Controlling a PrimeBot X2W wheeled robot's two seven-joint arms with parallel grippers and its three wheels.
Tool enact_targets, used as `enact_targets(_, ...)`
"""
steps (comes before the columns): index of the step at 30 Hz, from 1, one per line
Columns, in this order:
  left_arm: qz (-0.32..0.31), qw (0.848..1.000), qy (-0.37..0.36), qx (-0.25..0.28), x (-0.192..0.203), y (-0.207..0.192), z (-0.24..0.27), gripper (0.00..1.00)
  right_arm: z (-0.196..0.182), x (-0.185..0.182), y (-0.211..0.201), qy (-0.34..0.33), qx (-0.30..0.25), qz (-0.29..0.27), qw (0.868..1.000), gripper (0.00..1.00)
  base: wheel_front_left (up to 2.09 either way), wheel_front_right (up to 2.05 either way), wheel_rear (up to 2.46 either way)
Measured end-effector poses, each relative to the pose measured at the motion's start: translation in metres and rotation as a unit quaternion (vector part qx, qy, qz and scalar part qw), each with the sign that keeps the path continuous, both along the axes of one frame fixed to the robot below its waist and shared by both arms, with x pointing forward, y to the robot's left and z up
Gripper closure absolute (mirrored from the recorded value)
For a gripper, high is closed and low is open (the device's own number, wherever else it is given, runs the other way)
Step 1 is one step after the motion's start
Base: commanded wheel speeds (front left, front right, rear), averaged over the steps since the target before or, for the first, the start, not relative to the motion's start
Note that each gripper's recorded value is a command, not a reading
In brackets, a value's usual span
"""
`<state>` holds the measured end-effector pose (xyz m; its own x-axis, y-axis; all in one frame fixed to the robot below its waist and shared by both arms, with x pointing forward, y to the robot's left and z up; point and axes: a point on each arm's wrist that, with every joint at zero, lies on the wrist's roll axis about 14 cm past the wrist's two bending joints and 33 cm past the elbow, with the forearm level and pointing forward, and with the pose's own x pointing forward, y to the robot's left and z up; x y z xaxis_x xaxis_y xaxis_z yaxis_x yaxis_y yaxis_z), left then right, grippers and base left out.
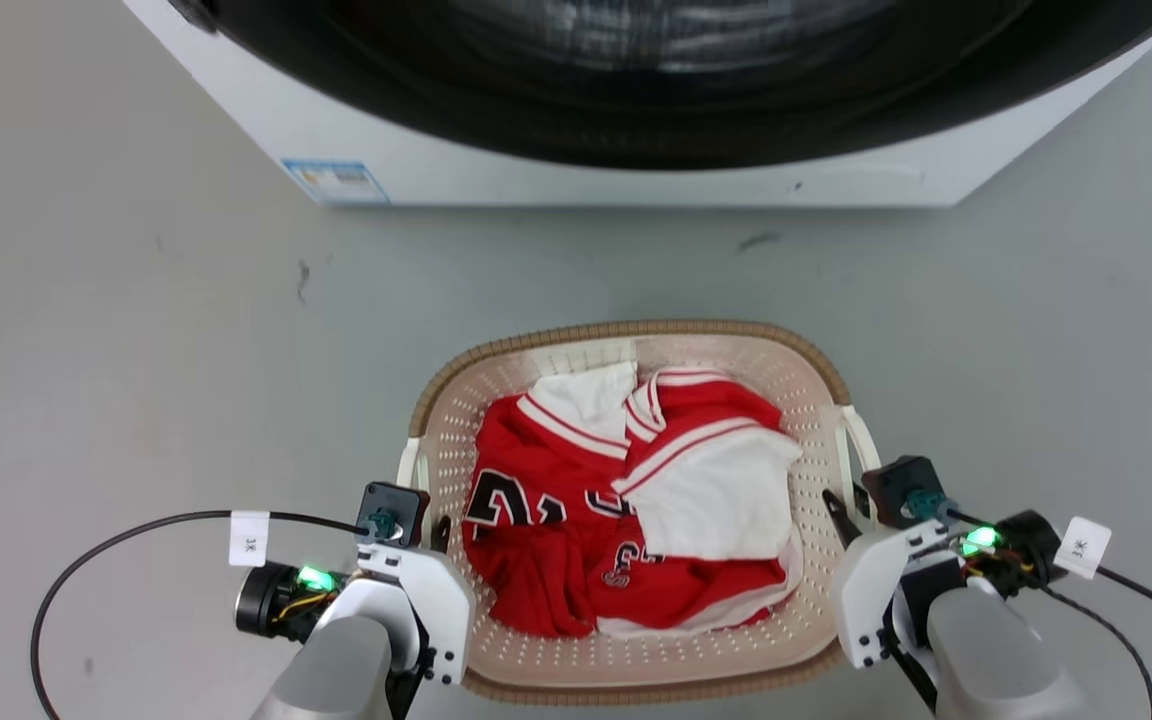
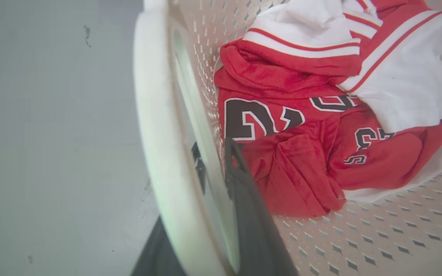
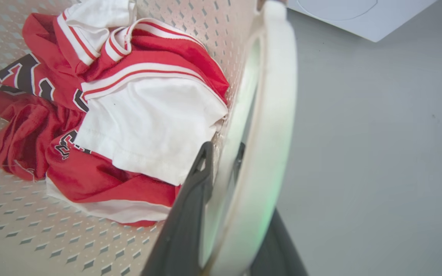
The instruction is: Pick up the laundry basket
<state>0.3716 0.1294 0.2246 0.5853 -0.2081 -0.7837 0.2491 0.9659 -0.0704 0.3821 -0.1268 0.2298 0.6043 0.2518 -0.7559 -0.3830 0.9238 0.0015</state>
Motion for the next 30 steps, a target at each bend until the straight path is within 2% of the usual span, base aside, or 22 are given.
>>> enact_targets(18, -0.001, 1.000, -0.020, 0.006, -0.017, 0.008, 0.056, 1.00, 0.056, -0.023, 0.005, -0.025, -0.006, 0.015, 1.000, 1.00, 0.00, 0.00, 0.00)
enact_targets(30, 0.005, 1.000, -0.012, 0.010, -0.053, 0.012, 0.073, 1.00, 0.071, -0.061, 0.011, -0.003, -0.019, 0.028, 0.999, 1.00, 0.00, 0.00, 0.00)
